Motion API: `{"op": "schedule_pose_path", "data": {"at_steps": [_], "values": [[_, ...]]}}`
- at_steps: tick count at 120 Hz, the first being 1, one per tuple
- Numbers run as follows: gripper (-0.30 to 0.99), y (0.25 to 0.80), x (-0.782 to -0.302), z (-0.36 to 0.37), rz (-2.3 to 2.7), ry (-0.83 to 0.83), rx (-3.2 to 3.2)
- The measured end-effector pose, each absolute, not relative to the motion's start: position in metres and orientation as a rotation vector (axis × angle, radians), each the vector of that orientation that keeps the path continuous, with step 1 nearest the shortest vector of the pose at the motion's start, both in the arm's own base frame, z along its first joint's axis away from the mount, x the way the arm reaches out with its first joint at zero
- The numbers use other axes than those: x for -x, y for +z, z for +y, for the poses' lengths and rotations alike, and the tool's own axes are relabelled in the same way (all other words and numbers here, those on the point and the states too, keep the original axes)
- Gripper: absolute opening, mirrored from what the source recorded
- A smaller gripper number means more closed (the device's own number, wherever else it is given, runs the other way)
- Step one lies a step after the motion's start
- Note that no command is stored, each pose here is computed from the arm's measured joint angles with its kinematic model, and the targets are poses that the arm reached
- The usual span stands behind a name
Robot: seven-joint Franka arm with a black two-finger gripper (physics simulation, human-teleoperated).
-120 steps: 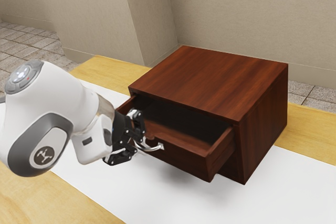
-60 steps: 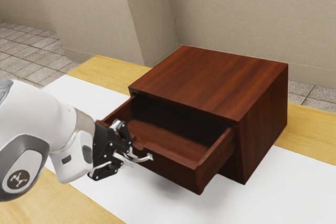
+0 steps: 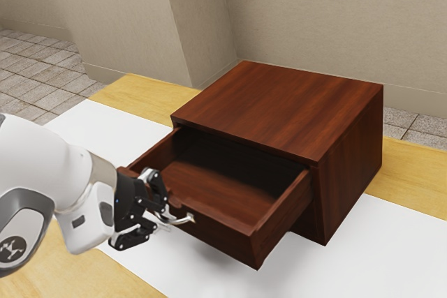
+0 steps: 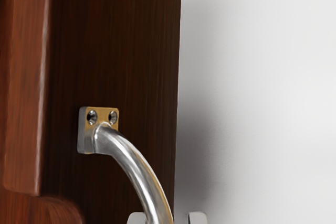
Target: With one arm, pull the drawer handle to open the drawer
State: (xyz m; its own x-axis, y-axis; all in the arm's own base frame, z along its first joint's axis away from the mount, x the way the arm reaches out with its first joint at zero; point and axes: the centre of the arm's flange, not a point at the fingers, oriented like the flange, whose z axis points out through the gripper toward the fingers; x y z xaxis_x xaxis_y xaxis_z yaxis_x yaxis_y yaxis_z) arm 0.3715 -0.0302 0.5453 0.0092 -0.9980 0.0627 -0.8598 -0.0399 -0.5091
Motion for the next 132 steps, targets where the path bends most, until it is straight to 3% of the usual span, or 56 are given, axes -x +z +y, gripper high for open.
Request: {"op": "schedule_pose_path", "data": {"at_steps": [65,107,132], "values": [[0.01,0.550,-0.362,-0.033,1.924,-0.582,2.001],[0.15,0.554,-0.360,-0.033,1.935,-0.581,2.047],[0.25,0.609,-0.365,-0.037,1.934,-0.612,2.031]]}}
